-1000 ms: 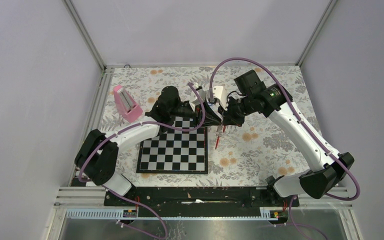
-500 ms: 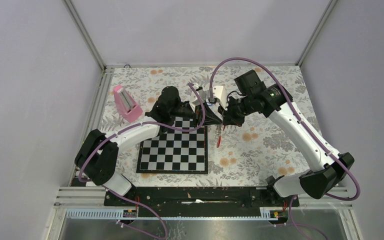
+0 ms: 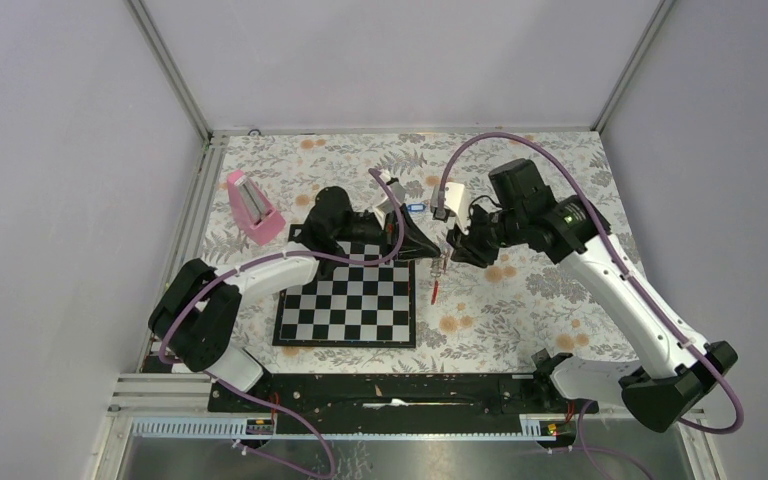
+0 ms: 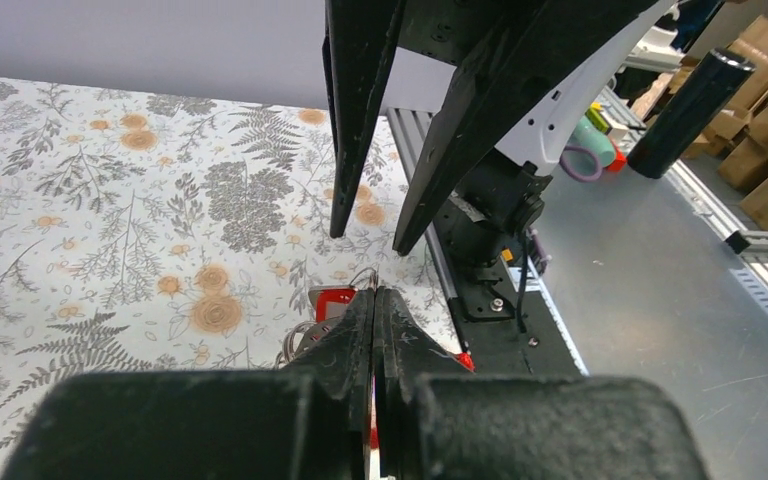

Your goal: Put the keys on the keyring

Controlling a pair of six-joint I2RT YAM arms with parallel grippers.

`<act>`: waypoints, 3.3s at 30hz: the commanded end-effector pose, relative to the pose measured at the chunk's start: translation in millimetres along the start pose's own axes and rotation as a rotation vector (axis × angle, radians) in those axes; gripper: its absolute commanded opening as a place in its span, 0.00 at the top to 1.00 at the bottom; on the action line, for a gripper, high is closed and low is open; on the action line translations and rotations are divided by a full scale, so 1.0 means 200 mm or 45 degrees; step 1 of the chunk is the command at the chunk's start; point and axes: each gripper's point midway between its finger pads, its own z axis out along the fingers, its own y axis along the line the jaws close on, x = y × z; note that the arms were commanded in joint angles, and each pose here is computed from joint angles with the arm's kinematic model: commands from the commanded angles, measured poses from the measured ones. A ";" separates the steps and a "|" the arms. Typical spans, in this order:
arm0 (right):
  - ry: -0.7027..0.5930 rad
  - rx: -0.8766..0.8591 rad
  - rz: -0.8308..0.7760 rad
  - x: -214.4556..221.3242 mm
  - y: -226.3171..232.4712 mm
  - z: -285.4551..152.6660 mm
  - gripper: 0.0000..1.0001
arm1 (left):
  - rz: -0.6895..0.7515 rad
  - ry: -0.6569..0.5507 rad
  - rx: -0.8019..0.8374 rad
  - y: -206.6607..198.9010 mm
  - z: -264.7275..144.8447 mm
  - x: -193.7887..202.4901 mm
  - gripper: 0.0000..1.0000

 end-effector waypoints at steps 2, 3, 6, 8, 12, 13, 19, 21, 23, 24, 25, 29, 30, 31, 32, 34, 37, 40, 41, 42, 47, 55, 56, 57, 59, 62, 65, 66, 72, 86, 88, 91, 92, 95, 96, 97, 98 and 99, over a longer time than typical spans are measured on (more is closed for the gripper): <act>-0.105 0.023 -0.059 -0.06 0.00 -0.04 0.59 | 0.126 -0.124 0.068 -0.12 -0.01 -0.20 1.00; -0.110 0.015 -0.072 -0.06 0.01 -0.04 0.57 | 0.122 -0.126 0.067 -0.12 -0.01 -0.20 1.00; -0.133 -0.011 -0.108 -0.07 0.03 -0.03 0.55 | 0.115 -0.134 0.061 -0.12 -0.01 -0.20 1.00; -0.147 -0.027 -0.132 -0.07 0.04 -0.02 0.53 | 0.114 -0.142 0.063 -0.13 -0.01 -0.21 1.00; -0.161 0.023 -0.192 -0.05 0.01 -0.01 0.54 | 0.099 -0.148 0.065 -0.13 -0.01 -0.21 1.00; -0.165 0.041 -0.209 -0.05 0.00 0.00 0.54 | 0.099 -0.150 0.066 -0.13 -0.01 -0.21 1.00; -0.202 0.072 -0.256 -0.05 -0.01 0.00 0.58 | 0.090 -0.148 0.070 -0.13 -0.01 -0.20 1.00; -0.209 0.078 -0.264 -0.05 -0.02 0.01 0.59 | 0.089 -0.147 0.069 -0.13 -0.01 -0.20 1.00; -0.214 0.084 -0.276 -0.06 -0.02 0.00 0.59 | 0.089 -0.146 0.070 -0.13 -0.01 -0.20 1.00; -0.214 0.088 -0.282 -0.06 -0.02 0.00 0.59 | 0.089 -0.146 0.070 -0.13 -0.01 -0.20 1.00; -0.213 0.090 -0.289 -0.05 -0.02 0.00 0.59 | 0.089 -0.145 0.070 -0.13 -0.01 -0.20 1.00; -0.220 0.108 -0.314 -0.05 -0.01 -0.03 0.59 | 0.087 -0.143 0.073 -0.13 -0.01 -0.19 1.00; -0.225 0.102 -0.317 -0.06 -0.01 -0.03 0.59 | 0.085 -0.142 0.072 -0.13 -0.01 -0.19 1.00; -0.232 0.095 -0.320 -0.06 0.00 -0.03 0.59 | 0.083 -0.141 0.070 -0.12 -0.01 -0.19 1.00; -0.238 0.088 -0.321 -0.07 0.01 -0.03 0.60 | 0.081 -0.141 0.070 -0.12 -0.01 -0.19 1.00; -0.243 0.078 -0.320 -0.07 0.01 -0.03 0.61 | 0.079 -0.141 0.068 -0.12 -0.01 -0.19 1.00; -0.249 0.070 -0.319 -0.07 0.01 -0.02 0.64 | 0.077 -0.139 0.067 -0.12 -0.01 -0.18 1.00; -0.263 0.051 -0.317 -0.08 0.02 -0.02 0.69 | 0.075 -0.138 0.067 -0.12 -0.01 -0.18 1.00; -0.265 0.044 -0.317 -0.09 0.02 -0.01 0.71 | 0.077 -0.139 0.067 -0.12 -0.01 -0.19 1.00; -0.265 0.040 -0.318 -0.08 0.03 -0.01 0.72 | 0.078 -0.139 0.067 -0.12 -0.01 -0.19 1.00; -0.268 0.036 -0.328 -0.08 0.03 0.00 0.78 | 0.077 -0.139 0.067 -0.12 -0.01 -0.19 1.00; -0.267 0.038 -0.327 -0.07 0.03 0.01 0.88 | 0.079 -0.142 0.066 -0.12 -0.01 -0.19 1.00; -0.266 0.037 -0.327 -0.07 0.03 0.01 0.89 | 0.079 -0.142 0.066 -0.12 -0.01 -0.19 1.00; -0.267 0.038 -0.327 -0.06 0.03 0.01 0.90 | 0.079 -0.142 0.065 -0.12 -0.01 -0.19 1.00; -0.265 0.038 -0.327 -0.06 0.03 0.01 0.91 | 0.079 -0.144 0.062 -0.12 -0.01 -0.19 1.00; -0.268 0.041 -0.327 -0.06 0.03 0.01 0.94 | 0.074 -0.146 0.054 -0.11 -0.01 -0.19 1.00; -0.270 0.043 -0.327 -0.06 0.03 0.01 0.98 | 0.066 -0.146 0.044 -0.10 -0.01 -0.19 1.00; -0.270 0.039 -0.325 -0.06 0.03 0.01 0.98 | 0.064 -0.145 0.039 -0.10 -0.01 -0.19 1.00; -0.268 0.046 -0.312 -0.06 0.03 0.02 1.00 | 0.037 -0.150 -0.027 -0.05 -0.01 -0.18 1.00; -0.244 0.080 -0.250 -0.02 -0.01 0.07 1.00 | -0.051 -0.208 -0.142 0.02 -0.01 -0.19 1.00; -0.243 0.085 -0.247 -0.02 -0.01 0.07 1.00 | -0.057 -0.212 -0.149 0.03 -0.01 -0.19 1.00; -0.237 0.098 -0.238 -0.01 -0.03 0.08 1.00 | -0.061 -0.220 -0.156 0.04 -0.02 -0.20 1.00; -0.232 0.110 -0.234 -0.01 -0.03 0.08 1.00 | -0.063 -0.221 -0.159 0.04 -0.02 -0.20 1.00; -0.224 0.149 -0.223 0.00 -0.06 0.08 1.00 | -0.068 -0.225 -0.165 0.04 -0.02 -0.20 1.00; -0.220 0.161 -0.218 0.00 -0.07 0.08 1.00 | -0.069 -0.227 -0.167 0.04 -0.02 -0.20 1.00; -0.219 0.175 -0.213 0.00 -0.08 0.08 1.00 | -0.069 -0.230 -0.170 0.05 -0.02 -0.20 1.00; -0.216 0.188 -0.207 0.00 -0.09 0.07 1.00 | -0.071 -0.230 -0.173 0.05 -0.03 -0.20 1.00; -0.215 0.196 -0.204 0.00 -0.09 0.07 1.00 | -0.073 -0.233 -0.175 0.05 -0.03 -0.20 1.00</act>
